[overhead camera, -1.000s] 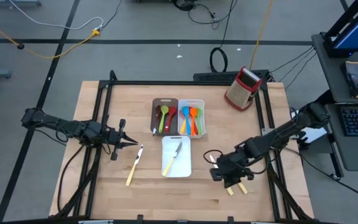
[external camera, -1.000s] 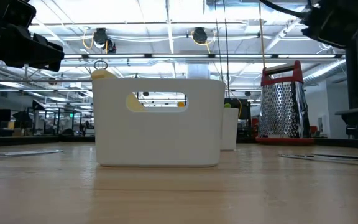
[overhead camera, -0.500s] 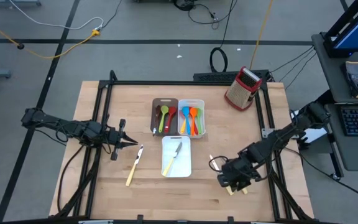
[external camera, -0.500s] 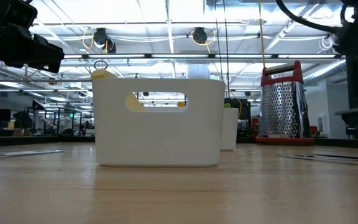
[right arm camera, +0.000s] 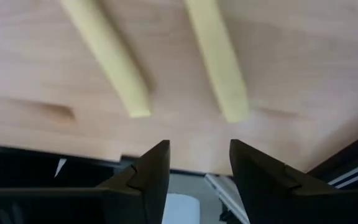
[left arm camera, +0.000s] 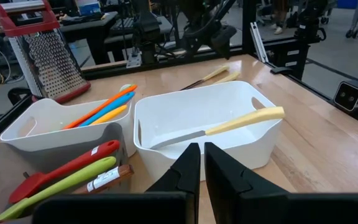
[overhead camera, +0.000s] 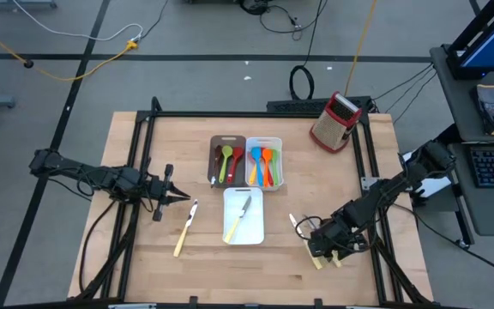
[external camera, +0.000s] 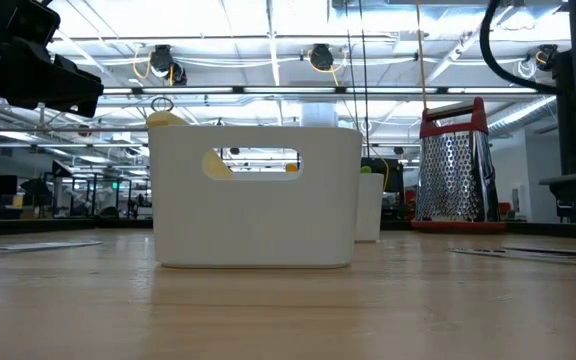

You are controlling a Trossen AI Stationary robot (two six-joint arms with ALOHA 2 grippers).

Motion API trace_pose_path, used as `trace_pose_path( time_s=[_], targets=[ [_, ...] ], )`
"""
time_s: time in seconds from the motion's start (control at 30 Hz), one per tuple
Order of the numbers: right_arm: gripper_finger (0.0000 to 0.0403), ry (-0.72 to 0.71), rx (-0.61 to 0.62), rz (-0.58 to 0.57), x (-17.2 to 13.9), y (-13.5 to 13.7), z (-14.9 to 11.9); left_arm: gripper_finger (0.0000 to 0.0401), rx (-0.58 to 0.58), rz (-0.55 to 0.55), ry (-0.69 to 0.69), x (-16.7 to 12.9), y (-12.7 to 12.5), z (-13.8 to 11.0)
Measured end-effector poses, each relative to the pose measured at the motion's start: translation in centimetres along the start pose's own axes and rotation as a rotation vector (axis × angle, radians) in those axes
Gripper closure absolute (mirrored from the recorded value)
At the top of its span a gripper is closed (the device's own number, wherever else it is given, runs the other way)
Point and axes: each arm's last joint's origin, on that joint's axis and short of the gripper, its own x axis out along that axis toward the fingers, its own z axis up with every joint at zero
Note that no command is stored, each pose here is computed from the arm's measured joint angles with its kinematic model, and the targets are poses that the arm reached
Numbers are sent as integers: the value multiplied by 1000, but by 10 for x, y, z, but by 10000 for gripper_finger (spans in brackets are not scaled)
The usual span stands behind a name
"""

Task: Pick & Place Kitchen Items
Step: Put the yellow knife into the bottom white bin

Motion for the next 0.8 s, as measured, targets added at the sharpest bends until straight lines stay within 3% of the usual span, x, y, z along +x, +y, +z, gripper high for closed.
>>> trace_pose_path(
  time_s=[0.3, 0.8],
  targets=[
    [231, -25, 18, -44, 10, -13, 13, 373, 0, 0, 0, 0, 0, 0],
    [212, -43, 46, -9, 28, -28, 34, 373, -23, 1, 1, 0, 0, 0]
  ],
)
